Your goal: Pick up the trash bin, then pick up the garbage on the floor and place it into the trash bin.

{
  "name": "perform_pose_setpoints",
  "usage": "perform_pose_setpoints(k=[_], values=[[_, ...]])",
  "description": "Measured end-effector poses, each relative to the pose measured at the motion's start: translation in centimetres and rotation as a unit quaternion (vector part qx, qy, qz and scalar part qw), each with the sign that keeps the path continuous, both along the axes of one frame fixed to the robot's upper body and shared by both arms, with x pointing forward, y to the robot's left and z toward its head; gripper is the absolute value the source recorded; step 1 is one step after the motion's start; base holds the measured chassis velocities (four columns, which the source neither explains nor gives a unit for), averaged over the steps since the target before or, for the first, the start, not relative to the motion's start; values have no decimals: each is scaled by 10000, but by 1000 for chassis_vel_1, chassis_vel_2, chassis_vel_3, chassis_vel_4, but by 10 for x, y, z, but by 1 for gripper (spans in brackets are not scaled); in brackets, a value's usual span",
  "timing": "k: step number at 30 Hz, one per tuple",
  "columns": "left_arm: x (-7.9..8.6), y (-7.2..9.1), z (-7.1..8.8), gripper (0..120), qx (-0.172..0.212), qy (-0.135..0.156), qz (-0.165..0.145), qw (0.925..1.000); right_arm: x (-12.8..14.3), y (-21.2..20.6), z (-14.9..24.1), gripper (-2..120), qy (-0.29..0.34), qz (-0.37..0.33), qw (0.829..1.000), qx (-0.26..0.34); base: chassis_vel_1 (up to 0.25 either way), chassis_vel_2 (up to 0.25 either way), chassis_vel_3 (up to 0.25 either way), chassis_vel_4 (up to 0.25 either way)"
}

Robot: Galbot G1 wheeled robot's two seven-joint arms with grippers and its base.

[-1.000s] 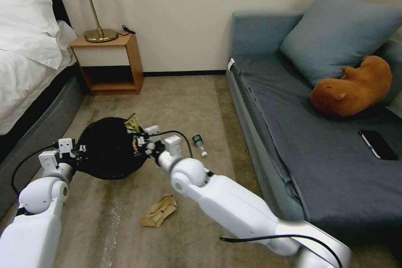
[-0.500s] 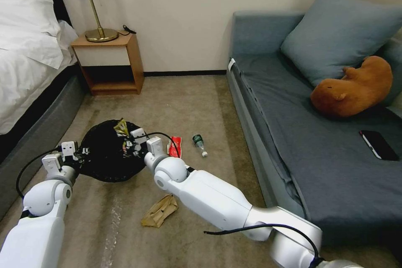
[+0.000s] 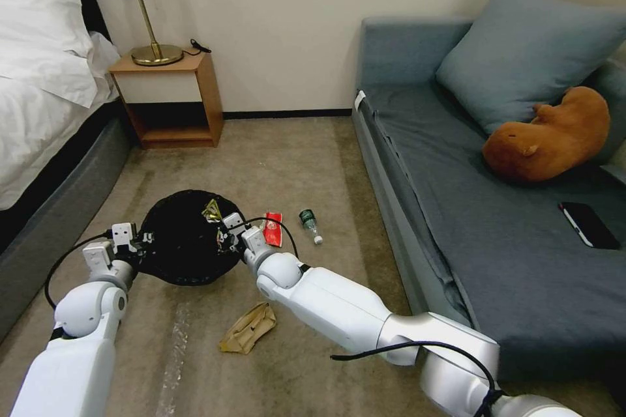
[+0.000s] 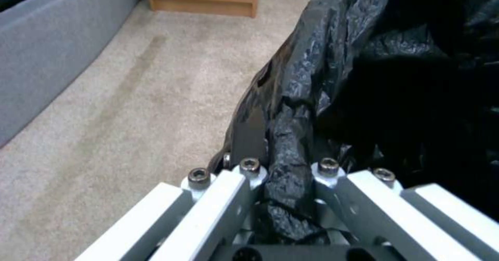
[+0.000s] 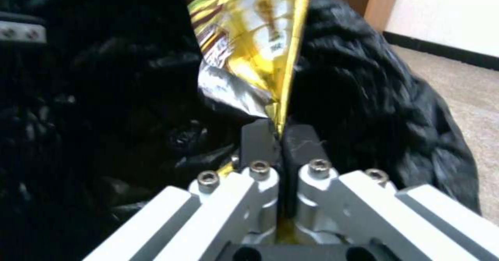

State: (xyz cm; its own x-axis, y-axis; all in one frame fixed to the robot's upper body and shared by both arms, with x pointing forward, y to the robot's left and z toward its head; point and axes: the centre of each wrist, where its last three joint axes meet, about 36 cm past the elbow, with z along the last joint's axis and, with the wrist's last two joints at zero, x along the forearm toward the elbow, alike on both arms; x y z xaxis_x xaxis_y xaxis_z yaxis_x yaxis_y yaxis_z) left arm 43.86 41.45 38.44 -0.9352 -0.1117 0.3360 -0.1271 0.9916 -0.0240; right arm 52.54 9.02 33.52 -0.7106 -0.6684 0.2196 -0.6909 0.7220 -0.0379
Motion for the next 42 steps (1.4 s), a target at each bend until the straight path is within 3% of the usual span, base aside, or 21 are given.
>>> perform_pose_setpoints(k=[7,13,14,18,26,30,37,42], values=[[2,-6,-5,4,-12,47,-28,10000,-3,3,4,33,-18,27,10000,59,0,0,0,0],[3,-8,-6,4,-7,56,-45,10000,-6,5,5,48,-2,38,9999,96,0,0,0,0],[4,-8,-6,4,-2,58,-49,10000,-6,5,6,59,1,49,9999,113,0,0,0,0],[5,-11,-7,4,5,64,-57,10000,-12,11,14,75,-23,163,9996,229,0,0,0,0],[4,-7,-7,4,23,71,-17,10000,-6,16,39,99,-124,146,9990,413,0,0,0,0],[4,-3,-5,4,44,66,20,10000,-4,15,46,99,-87,14,9991,405,0,0,0,0],[1,27,-3,4,115,85,242,9996,-17,27,81,100,262,14,9996,78,0,0,0,0],[-3,44,-2,4,126,84,380,9992,-16,-2,75,100,620,-183,9955,-694,0,0,0,0]])
